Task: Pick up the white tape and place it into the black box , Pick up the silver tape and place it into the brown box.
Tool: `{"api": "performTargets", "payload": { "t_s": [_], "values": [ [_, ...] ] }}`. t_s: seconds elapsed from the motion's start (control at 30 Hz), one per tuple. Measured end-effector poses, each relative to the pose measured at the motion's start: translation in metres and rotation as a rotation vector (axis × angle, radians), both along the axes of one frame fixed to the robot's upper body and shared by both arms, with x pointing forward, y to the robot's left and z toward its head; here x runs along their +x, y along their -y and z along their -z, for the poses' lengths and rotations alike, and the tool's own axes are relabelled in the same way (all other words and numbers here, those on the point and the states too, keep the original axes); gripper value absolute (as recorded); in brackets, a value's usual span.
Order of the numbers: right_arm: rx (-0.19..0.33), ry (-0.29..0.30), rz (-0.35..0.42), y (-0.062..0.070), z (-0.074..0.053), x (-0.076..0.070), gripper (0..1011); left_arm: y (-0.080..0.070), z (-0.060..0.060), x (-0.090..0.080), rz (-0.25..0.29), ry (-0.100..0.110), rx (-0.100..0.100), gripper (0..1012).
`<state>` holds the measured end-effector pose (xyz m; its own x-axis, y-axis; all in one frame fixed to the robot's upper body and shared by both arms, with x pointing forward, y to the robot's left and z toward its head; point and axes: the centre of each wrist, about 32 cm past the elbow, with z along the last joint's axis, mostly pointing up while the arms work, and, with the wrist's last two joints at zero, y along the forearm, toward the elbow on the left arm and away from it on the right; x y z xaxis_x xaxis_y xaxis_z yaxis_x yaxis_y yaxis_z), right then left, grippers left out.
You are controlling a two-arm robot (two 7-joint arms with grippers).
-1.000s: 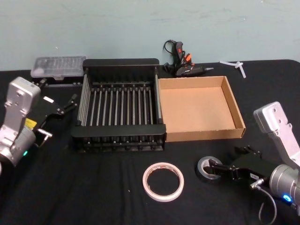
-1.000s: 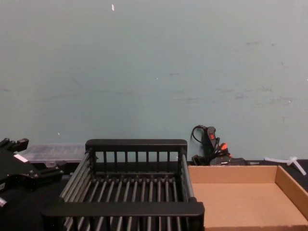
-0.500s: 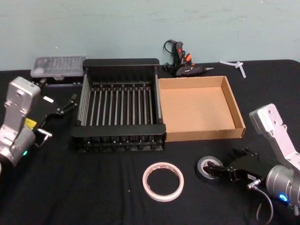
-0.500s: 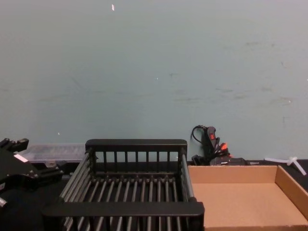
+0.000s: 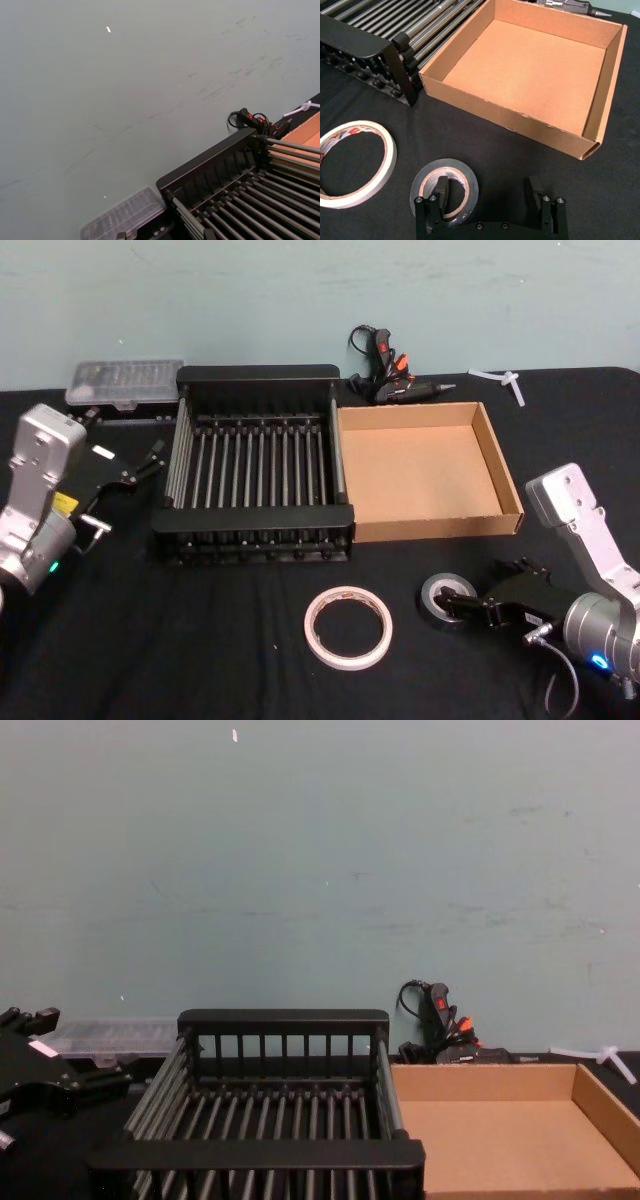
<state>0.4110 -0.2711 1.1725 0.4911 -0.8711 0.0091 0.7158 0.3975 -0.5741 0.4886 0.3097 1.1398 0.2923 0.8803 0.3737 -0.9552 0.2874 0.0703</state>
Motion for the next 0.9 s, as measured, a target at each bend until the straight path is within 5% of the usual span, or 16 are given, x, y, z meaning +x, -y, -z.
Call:
{"api": "performTargets", "payload": {
  "t_s": [0.43,0.9],
  "values": [
    [0.000,-0.001,0.000,0.0005,-0.0001,0.0000,968,0.0000,0.0000,0.0000,0.000,0.000,0.000,1001],
    [0.002,-0.001,0.000,0.0007,-0.0003,-0.0001,572,0.0000,0.0000,0.0000,0.000,0.000,0.000,1001]
  ]
}}
